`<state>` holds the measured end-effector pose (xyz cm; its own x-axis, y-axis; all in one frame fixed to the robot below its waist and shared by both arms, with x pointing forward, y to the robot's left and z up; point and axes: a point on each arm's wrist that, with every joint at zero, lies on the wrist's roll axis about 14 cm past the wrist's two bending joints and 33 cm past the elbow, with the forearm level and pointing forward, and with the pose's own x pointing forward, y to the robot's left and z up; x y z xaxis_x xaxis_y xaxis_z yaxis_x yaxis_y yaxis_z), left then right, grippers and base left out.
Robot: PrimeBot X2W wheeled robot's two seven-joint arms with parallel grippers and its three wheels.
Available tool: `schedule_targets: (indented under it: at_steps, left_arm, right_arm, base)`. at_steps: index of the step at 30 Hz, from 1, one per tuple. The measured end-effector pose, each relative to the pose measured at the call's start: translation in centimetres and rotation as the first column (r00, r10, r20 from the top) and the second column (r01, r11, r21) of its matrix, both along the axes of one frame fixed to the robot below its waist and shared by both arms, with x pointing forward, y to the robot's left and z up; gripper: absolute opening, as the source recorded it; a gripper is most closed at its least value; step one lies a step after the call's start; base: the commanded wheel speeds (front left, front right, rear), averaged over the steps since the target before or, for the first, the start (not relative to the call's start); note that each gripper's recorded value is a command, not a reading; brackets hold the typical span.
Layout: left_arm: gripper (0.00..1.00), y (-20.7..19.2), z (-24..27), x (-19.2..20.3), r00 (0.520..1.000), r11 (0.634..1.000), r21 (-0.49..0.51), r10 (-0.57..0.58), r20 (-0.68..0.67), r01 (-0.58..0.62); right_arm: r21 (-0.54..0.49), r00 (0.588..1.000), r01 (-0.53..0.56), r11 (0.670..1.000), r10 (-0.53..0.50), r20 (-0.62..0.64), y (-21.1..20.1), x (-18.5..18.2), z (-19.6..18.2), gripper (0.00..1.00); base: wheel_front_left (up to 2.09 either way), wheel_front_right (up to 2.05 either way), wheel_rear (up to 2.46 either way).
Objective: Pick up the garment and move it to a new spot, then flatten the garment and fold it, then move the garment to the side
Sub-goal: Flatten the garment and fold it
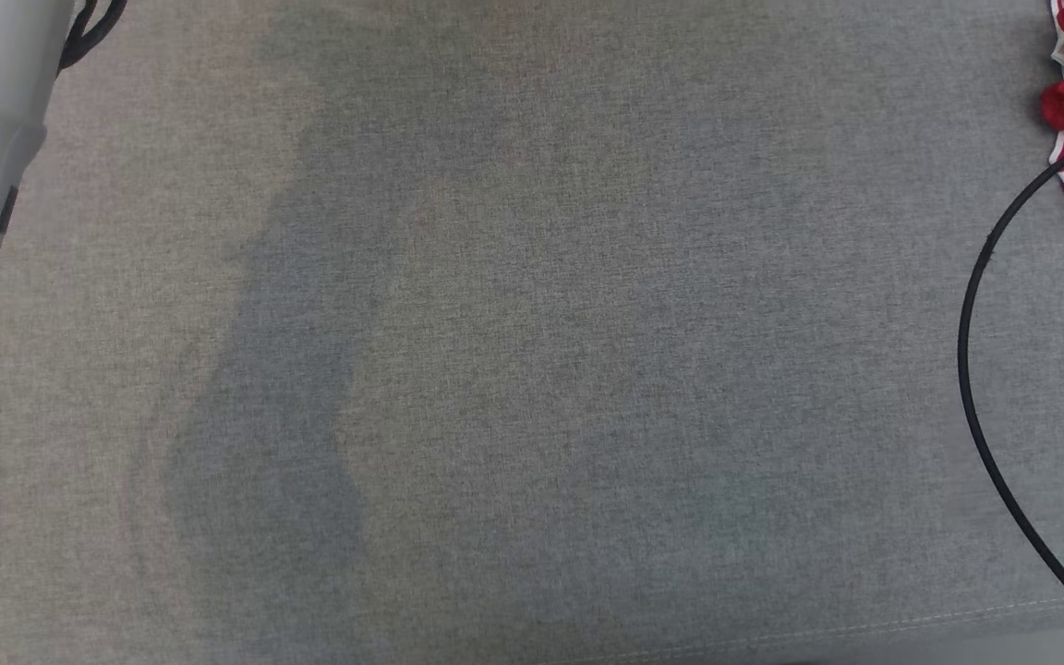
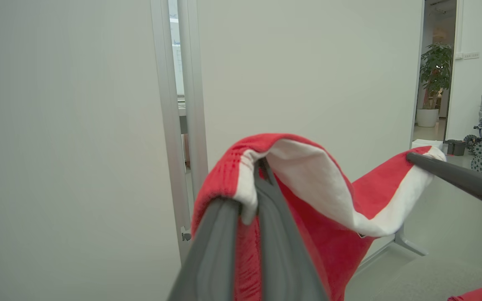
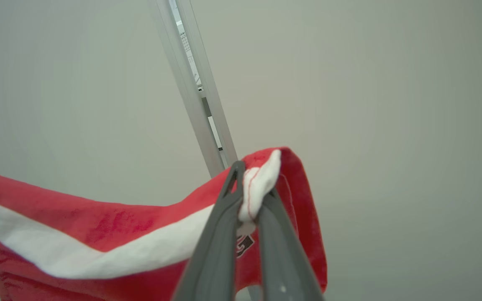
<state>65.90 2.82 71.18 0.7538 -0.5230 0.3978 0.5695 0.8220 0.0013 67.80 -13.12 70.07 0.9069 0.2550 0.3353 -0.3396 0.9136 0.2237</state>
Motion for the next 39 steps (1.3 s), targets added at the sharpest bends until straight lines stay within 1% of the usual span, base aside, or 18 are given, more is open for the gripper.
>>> schedule_targets:
  at_steps: [4,6,8,9,10,13,16,19,22,26,28,30,32,34,39]
  left_arm:
    - [0.00,-0.4,-4.1,0.3,0.998,0.999,0.050,-0.010,-0.064,0.014]
    - [0.00,-0.4,-6.9,-0.3,0.993,0.998,0.052,-0.021,-0.119,0.028]
    - [0.00,-0.8,-9.0,-1.6,0.989,0.996,0.068,-0.048,-0.142,0.058]
    - [0.00,-0.9,-9.9,-2.3,0.986,0.996,0.058,-0.059,-0.158,0.069]
    - [0.00,-0.9,-10.7,-3.0,0.981,0.997,0.026,-0.070,-0.181,0.076]
    - [0.00,-0.3,-14.7,-5.7,0.960,0.997,-0.036,-0.073,-0.272,0.066]
    - [0.00,0.0,-17.9,-9.1,0.939,0.997,-0.053,-0.063,-0.338,0.048]
    - [0.00,0.5,-19.8,-12.3,0.922,0.997,-0.075,-0.047,-0.384,0.020]
    - [0.00,0.5,-21.3,-15.6,0.907,0.997,-0.081,-0.041,-0.419,0.008]
    - [0.00,0.2,-23.7,-20.4,0.879,0.999,-0.045,-0.045,-0.475,0.026]
    - [0.00,0.0,-24.7,-22.5,0.861,0.998,-0.047,-0.053,-0.506,0.033]
    - [0.00,-0.4,-25.7,-24.9,0.839,0.998,-0.041,-0.069,-0.540,0.055]
    - [0.00,-0.8,-26.8,-26.9,0.823,0.996,-0.012,-0.080,-0.563,0.089]
    - [0.00,-1.0,-27.4,-28.5,0.812,0.994,0.006,-0.087,-0.576,0.111]
    - [0.00,-1.3,-27.6,-30.9,0.806,0.990,0.022,-0.102,-0.583,0.141]
  right_arm:
    - [0.016,0.999,0.000,1.000,0.001,-0.052,-0.4,0.2,-3.5,0.00]
    - [0.009,0.995,-0.003,1.000,0.004,-0.098,-0.6,-0.5,-6.3,0.00]
    - [0.002,0.989,-0.018,1.000,0.018,-0.146,-0.7,-1.7,-9.0,0.00]
    - [-0.013,0.986,-0.025,1.000,0.023,-0.167,-0.7,-2.3,-10.2,0.00]
    - [-0.020,0.981,-0.029,0.999,0.025,-0.191,-1.0,-3.0,-11.4,0.00]
    - [-0.039,0.957,-0.047,0.998,0.034,-0.287,-2.0,-6.1,-16.2,0.00]
    - [-0.035,0.930,-0.080,0.996,0.062,-0.361,-2.0,-9.5,-19.5,0.00]
    - [-0.041,0.902,-0.099,0.994,0.072,-0.426,-2.7,-13.0,-22.2,0.00]
    - [-0.027,0.878,-0.097,0.995,0.073,-0.473,-3.5,-16.2,-23.8,0.00]
    - [-0.002,0.850,-0.088,0.996,0.074,-0.522,-4.1,-20.4,-25.4,0.00]
    - [0.008,0.840,-0.072,0.997,0.065,-0.538,-4.7,-22.1,-25.9,0.00]
    - [0.018,0.831,-0.055,0.998,0.055,-0.553,-5.3,-23.9,-26.3,0.00]
    - [0.026,0.821,-0.044,0.999,0.050,-0.568,-5.6,-25.6,-26.7,0.00]
    - [0.042,0.814,-0.031,0.999,0.049,-0.579,-5.8,-27.2,-27.0,0.00]
    - [0.082,0.803,0.006,0.997,0.044,-0.595,-6.3,-30.3,-27.5,0.00]
  base:
    - [0.00,0.00,0.00]
    - [0.00,0.00,0.00]
    - [0.00,0.00,0.00]
    - [0.00,0.00,0.00]
    - [0.00,0.00,0.00]
    - [0.00,0.00,0.00]
    - [0.00,0.00,0.00]
    - [0.00,0.00,0.00]
    - [0.00,0.00,0.00]
    - [0.00,0.00,0.00]
    - [0.00,0.00,0.00]
    - [0.00,0.00,0.00]
    - [0.00,0.00,0.00]
    - [0.00,0.00,0.00]
    - [0.00,0.00,0.00]
